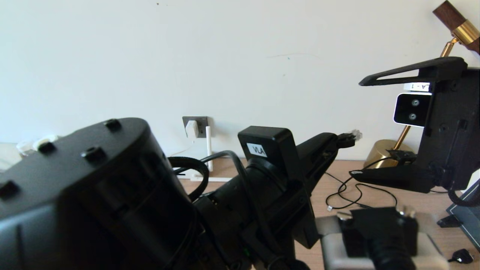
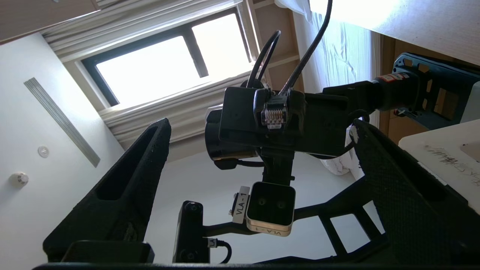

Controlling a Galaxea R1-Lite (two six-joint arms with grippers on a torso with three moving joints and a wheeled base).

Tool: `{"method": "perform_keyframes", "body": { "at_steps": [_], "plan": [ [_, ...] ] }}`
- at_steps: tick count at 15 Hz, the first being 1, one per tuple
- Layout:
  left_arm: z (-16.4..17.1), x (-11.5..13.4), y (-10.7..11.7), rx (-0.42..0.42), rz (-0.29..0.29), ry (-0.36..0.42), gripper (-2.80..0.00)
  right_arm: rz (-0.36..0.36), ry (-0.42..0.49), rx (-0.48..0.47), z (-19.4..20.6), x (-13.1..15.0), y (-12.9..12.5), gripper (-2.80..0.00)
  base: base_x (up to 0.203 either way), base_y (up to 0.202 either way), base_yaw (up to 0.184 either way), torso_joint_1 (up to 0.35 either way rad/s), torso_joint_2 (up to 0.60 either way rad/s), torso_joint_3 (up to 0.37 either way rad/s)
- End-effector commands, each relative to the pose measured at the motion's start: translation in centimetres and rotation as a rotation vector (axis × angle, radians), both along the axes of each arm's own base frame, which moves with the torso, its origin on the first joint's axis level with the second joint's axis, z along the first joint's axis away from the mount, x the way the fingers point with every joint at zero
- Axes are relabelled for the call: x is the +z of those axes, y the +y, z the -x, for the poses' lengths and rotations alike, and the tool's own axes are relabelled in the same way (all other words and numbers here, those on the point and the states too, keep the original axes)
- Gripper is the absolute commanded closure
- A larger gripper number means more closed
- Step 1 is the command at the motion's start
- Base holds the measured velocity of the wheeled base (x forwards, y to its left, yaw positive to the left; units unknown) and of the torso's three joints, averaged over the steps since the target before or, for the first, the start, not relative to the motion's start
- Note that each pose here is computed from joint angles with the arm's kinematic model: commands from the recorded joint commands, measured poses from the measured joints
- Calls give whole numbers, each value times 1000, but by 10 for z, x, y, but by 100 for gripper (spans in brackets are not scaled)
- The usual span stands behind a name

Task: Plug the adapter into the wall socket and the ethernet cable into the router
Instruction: Plug cable into router interface

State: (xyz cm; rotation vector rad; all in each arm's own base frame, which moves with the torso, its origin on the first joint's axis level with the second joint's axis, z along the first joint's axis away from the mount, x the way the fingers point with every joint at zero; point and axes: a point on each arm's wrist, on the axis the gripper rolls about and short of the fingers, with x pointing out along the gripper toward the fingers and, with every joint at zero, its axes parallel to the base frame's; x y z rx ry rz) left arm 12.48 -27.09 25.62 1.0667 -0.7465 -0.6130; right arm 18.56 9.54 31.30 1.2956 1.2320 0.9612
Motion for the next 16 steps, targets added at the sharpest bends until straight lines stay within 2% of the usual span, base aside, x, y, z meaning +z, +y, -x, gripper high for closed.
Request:
{"method": "perform_keyframes", "body": {
  "at_steps": [1,2,7,16],
  "plan": [
    [-1,0,-1,4,-1,-6,0,0,11,5,-2,-1,1,-280,0,0,0,0,0,0],
    [0,-1,-2,2,-2,-6,0,-1,11,5,-2,-1,1,0,0,0,0,0,0,0],
    [-2,-1,-5,3,0,-8,0,5,21,38,-3,-4,10,0,0,0,0,0,0,0],
    [-1,-1,-5,-1,15,-13,0,7,27,43,-2,-6,11,0,0,0,0,0,0,0]
  ]
}}
